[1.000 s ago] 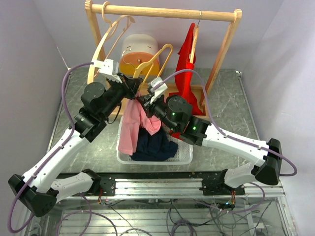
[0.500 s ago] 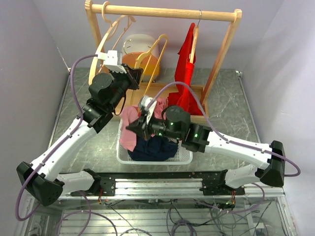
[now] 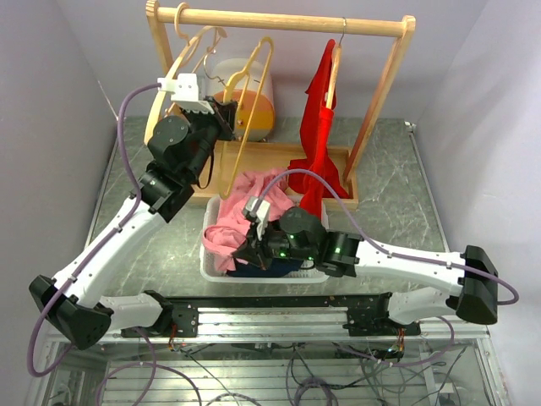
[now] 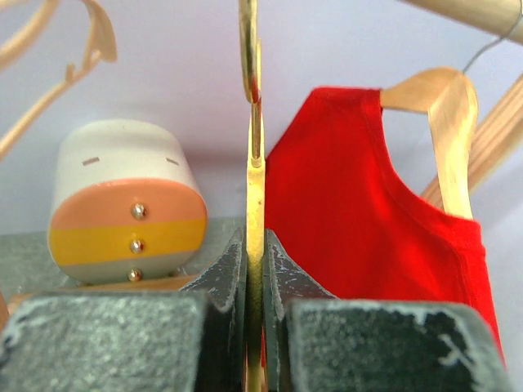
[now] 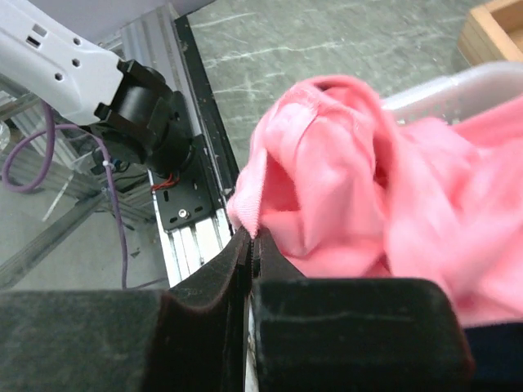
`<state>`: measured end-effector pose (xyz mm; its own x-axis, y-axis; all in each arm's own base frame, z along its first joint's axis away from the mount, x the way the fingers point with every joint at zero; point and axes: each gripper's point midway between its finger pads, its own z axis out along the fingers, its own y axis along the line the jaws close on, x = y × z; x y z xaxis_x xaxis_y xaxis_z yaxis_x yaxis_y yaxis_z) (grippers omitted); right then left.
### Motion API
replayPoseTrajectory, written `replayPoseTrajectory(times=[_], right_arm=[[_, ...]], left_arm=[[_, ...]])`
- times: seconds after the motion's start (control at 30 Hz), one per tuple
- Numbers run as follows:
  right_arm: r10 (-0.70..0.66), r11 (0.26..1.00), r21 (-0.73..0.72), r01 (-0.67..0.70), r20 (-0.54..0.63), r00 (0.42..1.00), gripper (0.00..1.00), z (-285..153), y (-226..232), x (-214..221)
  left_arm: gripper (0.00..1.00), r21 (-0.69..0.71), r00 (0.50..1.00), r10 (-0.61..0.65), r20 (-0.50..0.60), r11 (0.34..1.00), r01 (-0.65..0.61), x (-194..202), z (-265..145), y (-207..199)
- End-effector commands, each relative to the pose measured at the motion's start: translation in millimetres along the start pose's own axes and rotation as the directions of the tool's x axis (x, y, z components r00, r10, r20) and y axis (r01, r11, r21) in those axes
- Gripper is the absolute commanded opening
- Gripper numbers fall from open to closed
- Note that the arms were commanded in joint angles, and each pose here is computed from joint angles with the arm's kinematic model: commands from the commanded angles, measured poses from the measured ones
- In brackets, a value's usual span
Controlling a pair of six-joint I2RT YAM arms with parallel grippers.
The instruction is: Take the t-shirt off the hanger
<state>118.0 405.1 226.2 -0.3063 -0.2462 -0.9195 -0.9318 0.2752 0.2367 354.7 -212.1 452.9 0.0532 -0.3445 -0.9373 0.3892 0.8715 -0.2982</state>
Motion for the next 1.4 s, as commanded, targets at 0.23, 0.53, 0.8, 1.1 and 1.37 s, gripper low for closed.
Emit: replayPoseTrajectory(times=[0.23,0.53,0.8,1.1,1.37], right_arm=[[0.105,0.966,0.236,-0.110,0.035,0.994,0.00,-36,-36,16],[0.108,0.956,0.264,-0.126,0.082,0.991,0.00,-40,-40,6],[0.107,0.950,0.283,-0.130,0.096,0.990,0.00,-44,-43,1],[0.100,0.940,0.315,-0.133,0.120,0.988,0.00,-53,-47,-8],[0.075,0.914,0.383,-0.136,0.171,0.983,0.00,-76,-55,-28]], left_arm=[[0.07,-0.097,0.973,0.227,0.047,0.970,-0.221,-37,38,9],[0.07,-0.164,0.956,0.290,0.043,0.946,-0.280,-47,64,20],[0.07,-0.177,0.952,0.303,0.032,0.939,-0.293,-55,102,31],[0.07,-0.176,0.954,0.297,-0.031,0.938,-0.298,-34,126,51],[0.07,-0.185,0.954,0.277,-0.112,0.938,-0.294,6,124,71]])
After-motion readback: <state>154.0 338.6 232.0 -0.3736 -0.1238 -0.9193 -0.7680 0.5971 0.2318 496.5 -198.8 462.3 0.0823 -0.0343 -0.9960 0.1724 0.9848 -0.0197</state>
